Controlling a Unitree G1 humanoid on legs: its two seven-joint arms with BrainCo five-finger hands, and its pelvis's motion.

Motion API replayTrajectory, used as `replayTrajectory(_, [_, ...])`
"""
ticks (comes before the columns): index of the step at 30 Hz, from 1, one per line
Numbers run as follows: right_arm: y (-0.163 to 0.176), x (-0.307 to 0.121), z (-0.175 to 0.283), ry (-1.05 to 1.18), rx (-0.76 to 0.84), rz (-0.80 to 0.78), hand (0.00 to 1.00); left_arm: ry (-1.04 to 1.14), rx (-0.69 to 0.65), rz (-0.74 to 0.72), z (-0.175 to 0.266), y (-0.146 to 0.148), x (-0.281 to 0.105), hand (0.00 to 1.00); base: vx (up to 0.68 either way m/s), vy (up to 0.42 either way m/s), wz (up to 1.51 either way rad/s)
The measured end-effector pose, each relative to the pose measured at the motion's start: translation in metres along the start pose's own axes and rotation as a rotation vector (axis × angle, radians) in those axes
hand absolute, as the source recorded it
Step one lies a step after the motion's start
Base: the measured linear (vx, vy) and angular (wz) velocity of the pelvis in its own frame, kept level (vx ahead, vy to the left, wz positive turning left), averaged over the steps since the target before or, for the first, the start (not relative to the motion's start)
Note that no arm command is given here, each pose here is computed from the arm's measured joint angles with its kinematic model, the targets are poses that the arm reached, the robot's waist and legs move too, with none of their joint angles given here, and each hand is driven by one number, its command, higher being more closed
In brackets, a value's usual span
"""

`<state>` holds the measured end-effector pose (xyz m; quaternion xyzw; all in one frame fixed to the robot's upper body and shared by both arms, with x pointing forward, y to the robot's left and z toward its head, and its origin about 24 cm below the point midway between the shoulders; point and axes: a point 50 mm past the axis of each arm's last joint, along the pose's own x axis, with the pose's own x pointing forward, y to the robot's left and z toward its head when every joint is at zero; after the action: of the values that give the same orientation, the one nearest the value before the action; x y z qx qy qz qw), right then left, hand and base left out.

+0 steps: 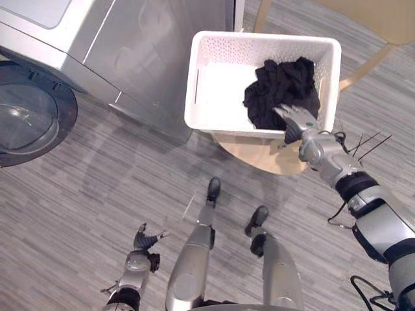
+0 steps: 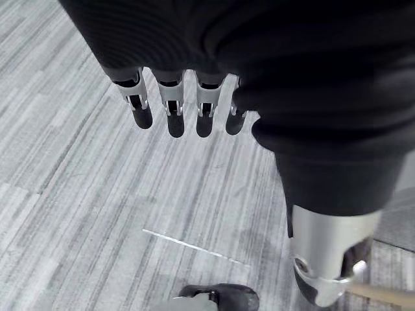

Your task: Pick up the laundry basket with both hands and put the clothes into the washing machine.

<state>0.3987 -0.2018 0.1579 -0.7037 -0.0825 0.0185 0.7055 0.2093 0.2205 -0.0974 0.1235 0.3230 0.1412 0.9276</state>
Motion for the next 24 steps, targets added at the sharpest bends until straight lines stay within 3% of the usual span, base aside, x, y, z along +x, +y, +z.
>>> replayTrajectory(6, [-0.016, 0.002, 0.01, -0.042, 0.025, -0.081, 1.0, -0.073, -0.065, -0.022, 0.024, -0.012, 0.002, 0.0, 0.02, -0.078, 0.17])
replayTrajectory(12, [-0.015, -0.003, 0.015, -0.047, 0.212, -0.116, 1.0, -0.102, -0.112, -0.052, 0.033, -0.019, 0.0, 0.0, 0.04, -0.069, 0.05])
replayTrajectory(22, [0.021, -0.025, -0.003, 0.122, 0.535, -0.11, 1.0, -0.091, -0.101, -0.071, 0.03, -0.019, 0.0, 0.0, 0.02, -0.046, 0.03])
replayTrajectory(23, [0.023, -0.027, -0.005, 0.136, 0.557, -0.112, 0.0, -0.088, -0.099, -0.07, 0.029, -0.018, 0.0, 0.0, -0.03, -0.027, -0.06])
replayTrajectory(24, [0.026, -0.029, -0.007, 0.161, 0.596, -0.111, 0.0, -0.082, -0.093, -0.065, 0.027, -0.016, 0.0, 0.0, -0.03, -0.029, -0.12])
